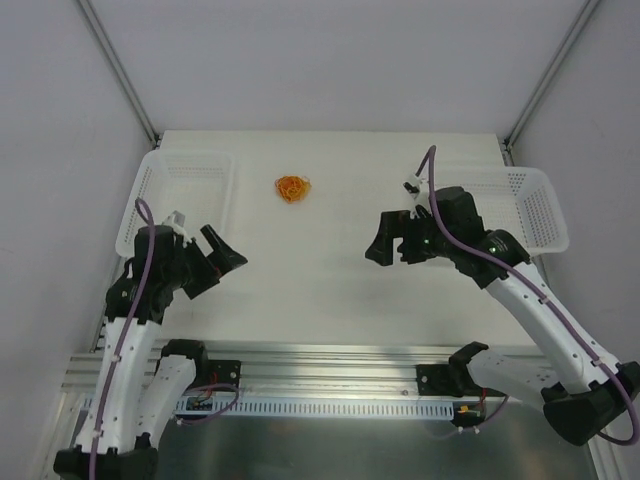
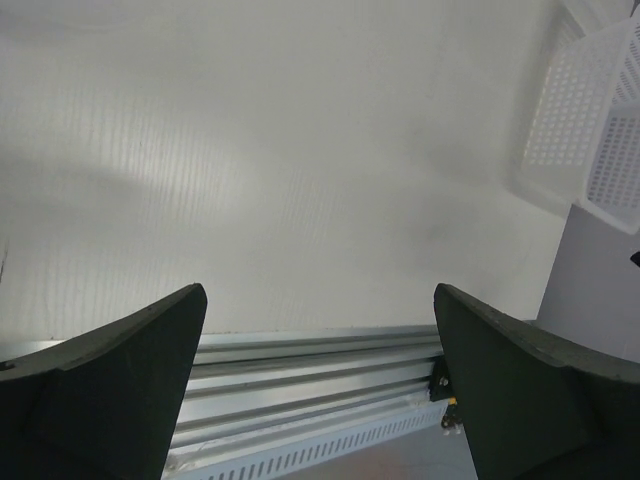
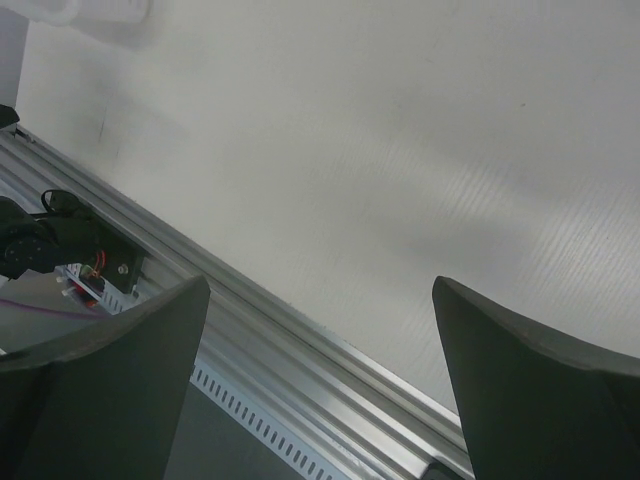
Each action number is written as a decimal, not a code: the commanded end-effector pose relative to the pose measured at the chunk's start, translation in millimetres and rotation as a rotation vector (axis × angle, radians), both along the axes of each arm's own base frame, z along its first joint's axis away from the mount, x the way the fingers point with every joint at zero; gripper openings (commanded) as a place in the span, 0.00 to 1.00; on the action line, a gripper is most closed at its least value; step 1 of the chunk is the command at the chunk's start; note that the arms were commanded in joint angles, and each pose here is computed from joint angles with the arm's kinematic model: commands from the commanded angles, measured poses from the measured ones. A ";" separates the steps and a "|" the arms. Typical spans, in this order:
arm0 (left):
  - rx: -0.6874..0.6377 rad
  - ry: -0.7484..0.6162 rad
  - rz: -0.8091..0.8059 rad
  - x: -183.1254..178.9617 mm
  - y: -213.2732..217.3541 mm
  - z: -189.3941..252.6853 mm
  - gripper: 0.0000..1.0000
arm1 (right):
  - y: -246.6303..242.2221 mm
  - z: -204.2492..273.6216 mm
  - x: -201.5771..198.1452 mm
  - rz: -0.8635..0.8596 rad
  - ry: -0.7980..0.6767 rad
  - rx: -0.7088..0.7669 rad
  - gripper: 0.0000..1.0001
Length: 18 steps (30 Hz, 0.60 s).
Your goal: Untangle the cables
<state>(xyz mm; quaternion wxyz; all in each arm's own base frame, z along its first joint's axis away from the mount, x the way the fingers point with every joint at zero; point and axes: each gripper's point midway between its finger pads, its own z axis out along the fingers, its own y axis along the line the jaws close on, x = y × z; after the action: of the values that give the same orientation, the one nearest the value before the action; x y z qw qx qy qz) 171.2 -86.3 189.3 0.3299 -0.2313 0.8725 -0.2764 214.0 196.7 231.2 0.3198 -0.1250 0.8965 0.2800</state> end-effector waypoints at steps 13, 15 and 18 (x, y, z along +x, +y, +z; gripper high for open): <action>0.150 0.017 -0.170 210.6 -57.8 28.8 0.99 | -30.6 28.5 -56.5 -0.056 -0.103 0.113 1.00; 0.189 0.054 -0.165 232.2 -62.2 7.0 0.99 | -38.6 30.6 -67.0 -0.059 -0.126 0.126 1.00; 0.219 0.035 -0.146 268.7 -70.2 0.6 0.99 | -50.3 29.3 -78.5 -0.071 -0.148 0.123 1.00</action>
<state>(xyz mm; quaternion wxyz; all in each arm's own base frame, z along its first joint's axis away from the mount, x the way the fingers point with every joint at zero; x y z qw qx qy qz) 405.4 -157.9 189.9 0.2801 -0.1405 0.9216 -0.2288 148.2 155.6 265.1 0.4042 -0.1000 0.8528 0.3151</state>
